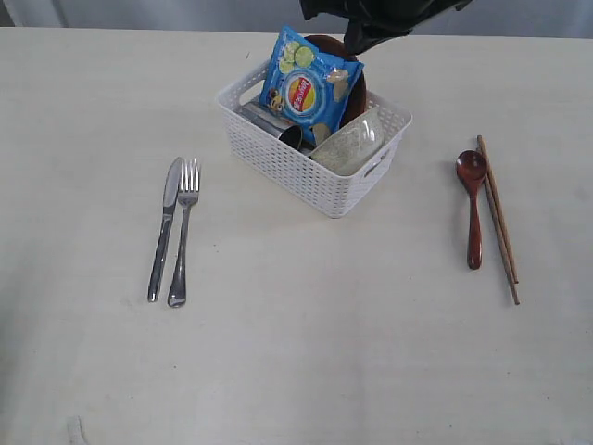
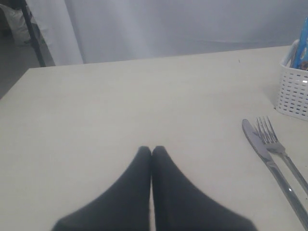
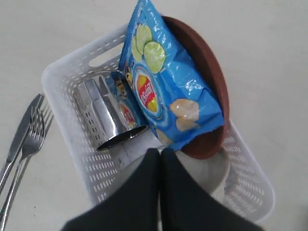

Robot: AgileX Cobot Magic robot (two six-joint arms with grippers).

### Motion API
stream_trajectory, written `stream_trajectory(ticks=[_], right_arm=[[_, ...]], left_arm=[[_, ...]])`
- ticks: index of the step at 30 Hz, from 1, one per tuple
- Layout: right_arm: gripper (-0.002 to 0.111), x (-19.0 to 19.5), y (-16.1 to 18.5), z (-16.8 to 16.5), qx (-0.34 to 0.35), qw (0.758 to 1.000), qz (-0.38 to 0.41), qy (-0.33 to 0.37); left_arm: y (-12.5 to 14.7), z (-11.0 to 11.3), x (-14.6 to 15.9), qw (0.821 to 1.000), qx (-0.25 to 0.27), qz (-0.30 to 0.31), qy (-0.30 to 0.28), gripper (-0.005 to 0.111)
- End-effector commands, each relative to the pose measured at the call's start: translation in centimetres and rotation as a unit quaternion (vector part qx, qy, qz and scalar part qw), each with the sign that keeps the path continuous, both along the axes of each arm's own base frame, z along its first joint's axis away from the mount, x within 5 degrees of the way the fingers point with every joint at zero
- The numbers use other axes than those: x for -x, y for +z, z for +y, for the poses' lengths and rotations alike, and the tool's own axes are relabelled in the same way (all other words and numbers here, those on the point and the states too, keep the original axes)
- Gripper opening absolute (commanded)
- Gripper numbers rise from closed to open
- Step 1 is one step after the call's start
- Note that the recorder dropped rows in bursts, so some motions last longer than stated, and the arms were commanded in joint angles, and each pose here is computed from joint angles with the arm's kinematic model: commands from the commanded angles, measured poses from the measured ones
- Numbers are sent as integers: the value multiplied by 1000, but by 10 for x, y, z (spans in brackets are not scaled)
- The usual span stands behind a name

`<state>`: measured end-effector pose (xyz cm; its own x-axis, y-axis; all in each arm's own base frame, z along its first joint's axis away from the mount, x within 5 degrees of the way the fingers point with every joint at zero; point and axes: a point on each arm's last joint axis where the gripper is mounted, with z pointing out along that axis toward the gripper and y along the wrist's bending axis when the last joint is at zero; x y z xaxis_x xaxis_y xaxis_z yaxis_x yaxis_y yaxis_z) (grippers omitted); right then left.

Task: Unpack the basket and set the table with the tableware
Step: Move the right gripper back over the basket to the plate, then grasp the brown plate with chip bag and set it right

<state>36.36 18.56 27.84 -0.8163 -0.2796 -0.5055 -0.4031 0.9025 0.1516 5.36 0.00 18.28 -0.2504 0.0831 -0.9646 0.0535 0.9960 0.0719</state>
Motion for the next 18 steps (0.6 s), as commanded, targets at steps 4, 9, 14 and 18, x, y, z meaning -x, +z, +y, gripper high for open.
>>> stream_trajectory(ticks=[4, 9, 14, 18], right_arm=[[11, -26, -32, -8, 5, 1000, -14, 20], [56, -38, -42, -8, 14, 998, -54, 34], [55, -50, -63, -13, 21, 997, -58, 38], [46, -53, -82, -6, 2, 998, -40, 52]], left_arm=[[0, 0, 0, 1000, 0, -1, -2, 0], [0, 0, 0, 1000, 0, -1, -2, 0], [0, 0, 0, 1000, 0, -1, -2, 0], [0, 0, 0, 1000, 0, -1, -2, 0]])
